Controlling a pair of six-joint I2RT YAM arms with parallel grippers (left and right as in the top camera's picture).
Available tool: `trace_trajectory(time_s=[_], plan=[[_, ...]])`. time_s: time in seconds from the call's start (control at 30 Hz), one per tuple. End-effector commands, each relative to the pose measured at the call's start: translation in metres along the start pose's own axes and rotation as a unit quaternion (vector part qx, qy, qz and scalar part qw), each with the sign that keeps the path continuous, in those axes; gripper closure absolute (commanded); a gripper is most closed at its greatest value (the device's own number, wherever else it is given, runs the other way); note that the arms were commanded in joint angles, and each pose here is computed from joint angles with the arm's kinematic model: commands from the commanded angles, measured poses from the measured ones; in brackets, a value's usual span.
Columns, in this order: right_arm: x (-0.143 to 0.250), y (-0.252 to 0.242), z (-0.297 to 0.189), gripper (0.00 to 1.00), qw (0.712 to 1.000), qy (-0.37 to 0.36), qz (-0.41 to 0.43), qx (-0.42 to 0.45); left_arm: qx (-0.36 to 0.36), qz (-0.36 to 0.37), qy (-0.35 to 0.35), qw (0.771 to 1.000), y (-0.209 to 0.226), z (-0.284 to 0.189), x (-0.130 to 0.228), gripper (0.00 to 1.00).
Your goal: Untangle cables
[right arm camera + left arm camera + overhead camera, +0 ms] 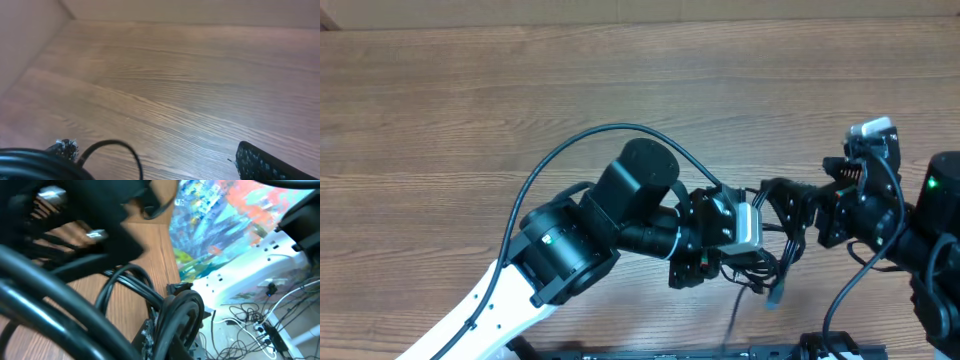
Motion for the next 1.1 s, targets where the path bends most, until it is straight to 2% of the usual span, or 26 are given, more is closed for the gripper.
trace_trajectory(time_s=[0.0, 0.17, 0.33, 0.5, 0.67, 0.87, 0.97, 1.07], plan=[[-0.002, -0.031, 0.003, 0.0, 0.991, 0.004, 0.054, 0.121, 0.064, 0.009, -0.014, 0.998, -0.021, 0.0, -0.008, 0.96], [0.002, -0.059, 0.001, 0.0, 0.964, 0.01, 0.111, 0.24, 0.076, 0.011, -0.018, 0.997, -0.027, -0.004, -0.009, 0.96], [0.011, -0.081, 0.003, 0.0, 0.933, 0.036, 0.153, 0.325, 0.076, 0.003, -0.011, 0.997, -0.028, -0.005, -0.006, 0.96], [0.019, -0.088, 0.017, 0.0, 0.922, 0.076, 0.179, 0.336, 0.06, -0.009, -0.002, 0.998, -0.023, -0.007, -0.002, 0.96], [0.025, -0.089, 0.019, 0.0, 0.919, 0.096, 0.181, 0.337, 0.006, -0.015, 0.013, 1.0, -0.011, -0.007, 0.002, 0.96], [0.032, -0.089, 0.016, 0.0, 0.913, 0.116, 0.181, 0.347, -0.112, -0.093, 0.026, 0.989, 0.013, -0.011, 0.007, 0.96], [0.037, -0.088, 0.014, 0.0, 0.909, 0.124, 0.192, 0.349, -0.185, -0.158, 0.026, 0.97, 0.028, -0.016, 0.012, 0.96], [0.044, -0.086, 0.012, 0.0, 0.903, 0.142, 0.201, 0.352, -0.219, -0.246, 0.001, 0.944, 0.041, -0.025, 0.013, 0.96]])
Point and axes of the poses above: each gripper's point midway between its finger pads, its own z axis out along the fingers, its own y axis along the line the jaws close on, x = y × z, the point moved 6 cm from there along -z, back along the fingers, and after that the axes turned 4 degrees about -z, right-handed, at the moved point
